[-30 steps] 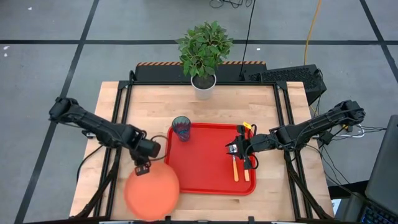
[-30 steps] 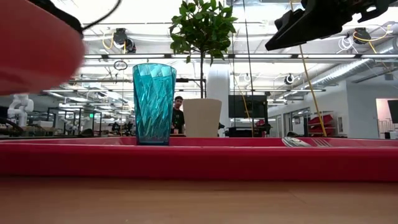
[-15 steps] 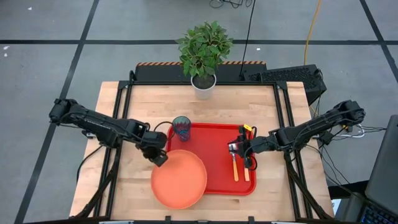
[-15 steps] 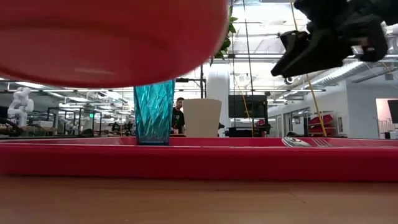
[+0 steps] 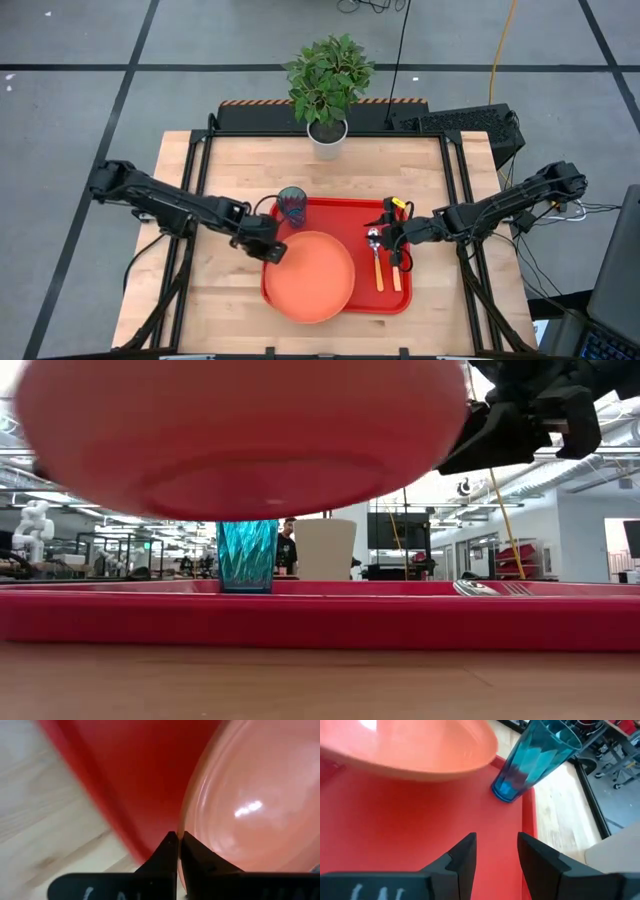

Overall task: Pick and place plate/cup/fork/spoon on tray
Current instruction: Put the orange plate on the red tray

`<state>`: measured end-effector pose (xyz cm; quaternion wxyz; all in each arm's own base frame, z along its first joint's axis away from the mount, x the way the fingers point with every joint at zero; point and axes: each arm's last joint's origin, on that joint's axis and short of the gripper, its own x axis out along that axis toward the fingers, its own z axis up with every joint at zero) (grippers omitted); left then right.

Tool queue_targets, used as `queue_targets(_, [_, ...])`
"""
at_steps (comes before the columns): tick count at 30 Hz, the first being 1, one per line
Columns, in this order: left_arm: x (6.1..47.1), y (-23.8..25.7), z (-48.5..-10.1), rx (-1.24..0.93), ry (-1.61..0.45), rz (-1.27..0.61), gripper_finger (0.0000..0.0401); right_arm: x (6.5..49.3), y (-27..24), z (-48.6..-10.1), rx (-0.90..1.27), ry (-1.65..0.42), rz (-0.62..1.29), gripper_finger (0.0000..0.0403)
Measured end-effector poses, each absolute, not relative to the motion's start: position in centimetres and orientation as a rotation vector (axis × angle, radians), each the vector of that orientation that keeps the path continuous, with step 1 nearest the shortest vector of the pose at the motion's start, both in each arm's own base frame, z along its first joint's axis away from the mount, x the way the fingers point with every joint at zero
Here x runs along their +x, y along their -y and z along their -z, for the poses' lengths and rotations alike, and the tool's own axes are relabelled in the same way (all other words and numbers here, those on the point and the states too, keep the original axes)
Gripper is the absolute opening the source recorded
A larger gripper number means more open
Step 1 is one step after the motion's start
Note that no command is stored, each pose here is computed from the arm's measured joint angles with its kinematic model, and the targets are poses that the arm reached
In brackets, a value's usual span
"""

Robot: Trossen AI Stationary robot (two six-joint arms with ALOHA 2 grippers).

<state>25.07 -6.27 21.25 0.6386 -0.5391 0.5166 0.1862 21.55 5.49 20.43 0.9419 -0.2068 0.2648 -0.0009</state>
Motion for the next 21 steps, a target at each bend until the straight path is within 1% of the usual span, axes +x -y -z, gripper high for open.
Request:
queue_targets(4, [26.5, 6.6, -20.2, -1.274, -1.144, -0.434, 0.0005, 21.5, -5.5, -20.4, -0.398, -0.549, -0.007, 0.0134])
queue_targets(11, [27.5, 6.7, -18.8, -1.341, -1.137, -0.507, 0.0005, 21.1, -5.8, -19.7, -0.37, -0.616, -0.16, 0.0134])
queue_targets(16, [27.6, 6.6, -18.7, -1.391, -1.098, -0.565, 0.0005, 20.9, -6.1, -19.5, -0.352, -0.632, -0.259, 0.0134])
queue_targets(21, [27.7, 6.5, -18.7, -1.424, -1.064, -0.605, 0.0005, 20.9, -6.1, -19.5, -0.354, -0.634, -0.269, 0.0134])
